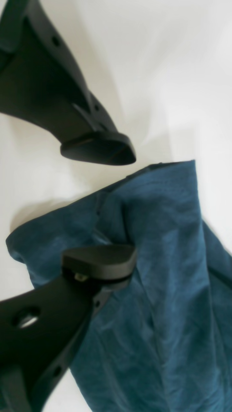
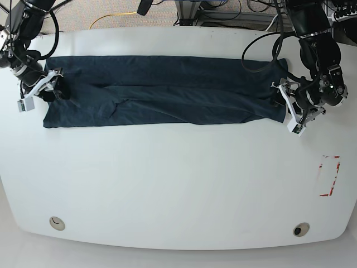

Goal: Fold the T-shirt properly
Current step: 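Pull the shirt ends apart with both grippers to straighten the fold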

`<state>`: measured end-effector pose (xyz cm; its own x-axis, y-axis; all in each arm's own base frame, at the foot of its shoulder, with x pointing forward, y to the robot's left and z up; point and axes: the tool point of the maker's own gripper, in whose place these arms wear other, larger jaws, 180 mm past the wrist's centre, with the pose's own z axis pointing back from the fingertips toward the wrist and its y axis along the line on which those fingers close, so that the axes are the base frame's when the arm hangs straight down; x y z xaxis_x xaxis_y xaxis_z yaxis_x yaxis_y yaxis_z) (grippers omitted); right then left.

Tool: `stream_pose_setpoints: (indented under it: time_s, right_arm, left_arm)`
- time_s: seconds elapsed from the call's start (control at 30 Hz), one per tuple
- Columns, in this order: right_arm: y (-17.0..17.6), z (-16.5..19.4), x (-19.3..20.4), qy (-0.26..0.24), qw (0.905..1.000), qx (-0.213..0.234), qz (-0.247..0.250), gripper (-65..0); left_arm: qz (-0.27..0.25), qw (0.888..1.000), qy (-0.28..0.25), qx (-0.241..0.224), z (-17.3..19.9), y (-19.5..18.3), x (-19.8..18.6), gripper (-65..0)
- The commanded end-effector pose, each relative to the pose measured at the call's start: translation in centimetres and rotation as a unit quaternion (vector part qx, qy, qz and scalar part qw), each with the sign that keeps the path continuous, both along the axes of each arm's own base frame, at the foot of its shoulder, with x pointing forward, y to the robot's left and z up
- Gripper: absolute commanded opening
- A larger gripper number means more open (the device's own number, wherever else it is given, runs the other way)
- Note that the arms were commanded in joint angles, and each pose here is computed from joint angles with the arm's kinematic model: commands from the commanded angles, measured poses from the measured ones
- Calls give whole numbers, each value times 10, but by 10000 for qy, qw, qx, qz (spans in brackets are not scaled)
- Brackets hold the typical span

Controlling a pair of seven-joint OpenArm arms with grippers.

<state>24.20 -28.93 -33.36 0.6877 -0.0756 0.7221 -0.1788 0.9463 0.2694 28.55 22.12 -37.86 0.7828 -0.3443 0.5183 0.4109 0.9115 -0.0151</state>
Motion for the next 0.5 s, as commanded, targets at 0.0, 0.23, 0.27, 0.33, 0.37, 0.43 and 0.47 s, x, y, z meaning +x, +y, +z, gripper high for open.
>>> stream_pose_setpoints:
  time_s: [0.0,0.23,0.27,0.33,0.37,0.43,0.47]
  right_arm:
    - [14,28,10,-485,9984,-158,246,-279]
    - [43,27,17,-480,9980,8,408,-284]
    - [50,25,19,-458,9978,63,479,-296]
    - [61,17,19,-355,9975,138,594,-341]
    - [65,13,19,-292,9974,166,631,-366]
    - [68,1,19,-101,9975,125,684,-444]
    - [68,-4,20,-21,9976,87,690,-474]
  left_arm:
    - [-12,9997,-220,78,13,7,8,-290]
    - [-10,9997,-213,75,12,7,8,-290]
    - [-10,9997,-213,75,12,7,8,-290]
    - [-10,9997,-213,75,12,7,8,-290]
    - [-10,9997,-213,75,12,7,8,-290]
    - [-14,9997,-222,71,13,7,9,-290]
    - [-14,9997,-222,71,13,7,9,-290]
